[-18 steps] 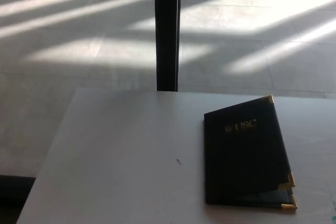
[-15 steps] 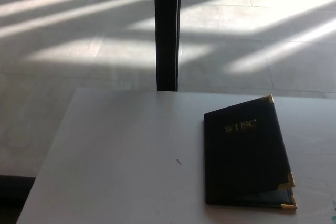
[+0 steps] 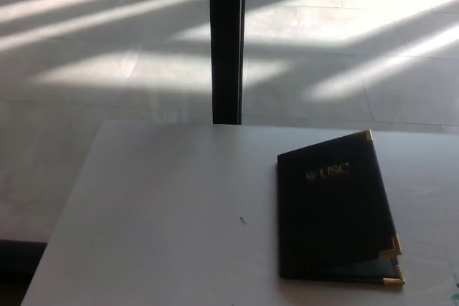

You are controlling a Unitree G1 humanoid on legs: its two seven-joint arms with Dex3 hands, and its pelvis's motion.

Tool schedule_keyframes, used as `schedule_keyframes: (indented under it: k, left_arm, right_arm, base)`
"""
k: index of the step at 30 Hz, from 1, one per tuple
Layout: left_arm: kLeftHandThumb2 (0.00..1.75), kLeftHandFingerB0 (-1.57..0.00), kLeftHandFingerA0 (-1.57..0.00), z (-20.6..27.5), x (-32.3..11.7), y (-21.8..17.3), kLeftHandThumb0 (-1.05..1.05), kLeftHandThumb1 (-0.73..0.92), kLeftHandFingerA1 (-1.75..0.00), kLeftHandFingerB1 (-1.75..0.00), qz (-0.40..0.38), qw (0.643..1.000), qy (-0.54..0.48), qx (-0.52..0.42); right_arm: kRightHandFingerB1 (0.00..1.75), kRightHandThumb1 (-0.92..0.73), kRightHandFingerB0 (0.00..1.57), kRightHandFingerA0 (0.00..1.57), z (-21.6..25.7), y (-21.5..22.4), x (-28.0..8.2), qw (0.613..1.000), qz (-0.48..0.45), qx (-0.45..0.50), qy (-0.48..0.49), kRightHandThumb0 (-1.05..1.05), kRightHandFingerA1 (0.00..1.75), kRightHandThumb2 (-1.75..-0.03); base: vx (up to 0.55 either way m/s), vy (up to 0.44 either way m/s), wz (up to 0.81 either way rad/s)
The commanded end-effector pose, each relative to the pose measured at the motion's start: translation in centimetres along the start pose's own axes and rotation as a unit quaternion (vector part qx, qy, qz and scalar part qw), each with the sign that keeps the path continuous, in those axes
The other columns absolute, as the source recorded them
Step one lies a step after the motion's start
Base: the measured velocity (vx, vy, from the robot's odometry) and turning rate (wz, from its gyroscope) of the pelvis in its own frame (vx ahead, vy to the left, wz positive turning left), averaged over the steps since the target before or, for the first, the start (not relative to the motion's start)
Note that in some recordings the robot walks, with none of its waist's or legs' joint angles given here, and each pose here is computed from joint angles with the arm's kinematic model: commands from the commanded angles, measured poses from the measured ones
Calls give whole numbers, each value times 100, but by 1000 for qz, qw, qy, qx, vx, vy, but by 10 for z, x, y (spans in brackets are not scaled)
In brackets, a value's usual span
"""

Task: There is a diary kept infront of the robot and the robot uses its right hand to grab its cover and puses it to the left to open it.

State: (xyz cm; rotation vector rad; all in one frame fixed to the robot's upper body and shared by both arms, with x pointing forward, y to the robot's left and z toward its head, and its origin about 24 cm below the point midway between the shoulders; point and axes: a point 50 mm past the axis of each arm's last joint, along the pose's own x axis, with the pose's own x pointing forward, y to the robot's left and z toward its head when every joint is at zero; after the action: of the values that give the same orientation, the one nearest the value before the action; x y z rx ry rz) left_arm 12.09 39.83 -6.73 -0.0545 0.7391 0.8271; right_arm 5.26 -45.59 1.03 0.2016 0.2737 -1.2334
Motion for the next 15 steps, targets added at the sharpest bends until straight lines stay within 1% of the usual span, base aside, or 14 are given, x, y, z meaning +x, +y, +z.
schedule_keyframes:
  k: [1,2,3,4,5,6,7,8,9,10,11,13,14,15]
  left_arm:
    - [120,-16,-25,19,3,31,-105,92,-169,-137,57,981,-12,-186]
    - [120,-15,-25,19,3,31,-105,92,-170,-138,57,981,-12,-185]
    - [119,-15,-24,19,3,31,-105,92,-169,-137,58,980,-12,-191]
    - [119,-17,-27,17,3,31,-105,92,-169,-141,58,980,-11,-189]
    - [120,-17,-28,16,3,32,-105,92,-167,-138,59,981,-10,-184]
    - [120,-17,-28,16,3,32,-105,92,-167,-138,59,981,-10,-184]
    - [155,0,-36,15,2,32,-93,71,-117,-90,62,980,-8,-188]
    - [152,0,-37,15,2,32,-88,68,-115,-87,64,980,-8,-189]
    - [118,-16,-25,15,2,32,-105,92,-164,-136,62,980,-9,-190]
    - [118,-16,-25,15,2,32,-105,92,-164,-136,59,979,-11,-193]
    - [119,-15,-25,16,3,32,-105,92,-165,-137,59,980,-12,-192]
    - [117,-15,-23,16,3,32,-105,92,-165,-138,57,979,-12,-196]
    - [119,-12,-23,17,3,32,-105,92,-166,-134,58,980,-11,-191]
    - [119,-12,-23,17,3,32,-105,92,-166,-134,58,980,-11,-188]
  right_arm:
    - [125,-92,18,62,170,32,-6,926,4,336,-171,-76,140,-86]
    - [83,-82,34,85,178,43,-10,928,27,324,-182,-64,112,-126]
    - [102,-92,29,88,187,55,-16,923,55,326,-195,-82,115,-86]
    - [103,-92,40,90,196,77,-23,919,87,323,-210,-84,107,-85]
    - [101,-92,46,87,199,87,-28,913,115,328,-214,-80,104,-84]
    - [101,-92,46,87,200,88,-29,912,117,329,-214,-80,104,-84]
    - [105,-92,51,98,201,96,-32,912,126,327,-215,-82,97,-80]
    - [93,-92,53,97,202,109,-39,909,142,324,-219,-78,89,-78]
    - [91,-92,54,99,203,126,-49,905,170,320,-222,-79,81,-81]
    - [91,-92,54,99,202,132,-50,904,181,319,-221,-79,81,-81]
    - [85,-92,64,106,203,142,-56,906,179,318,-214,-81,75,-77]
    - [74,-92,73,105,203,157,-63,907,190,313,-207,-80,69,-77]
    - [62,-92,50,65,197,182,-80,905,238,293,-198,-82,70,-83]
    - [62,-92,50,65,195,189,-86,902,257,287,-194,-82,70,-83]
  base:
    - [0,0,0]
    - [0,0,0]
    - [0,0,0]
    - [0,0,0]
    - [0,0,0]
    - [0,0,0]
    - [0,0,0]
    - [0,0,0]
    - [0,0,0]
    - [7,7,6]
    - [0,0,0]
    - [0,0,0]
    - [0,0,0]
    - [0,0,0]
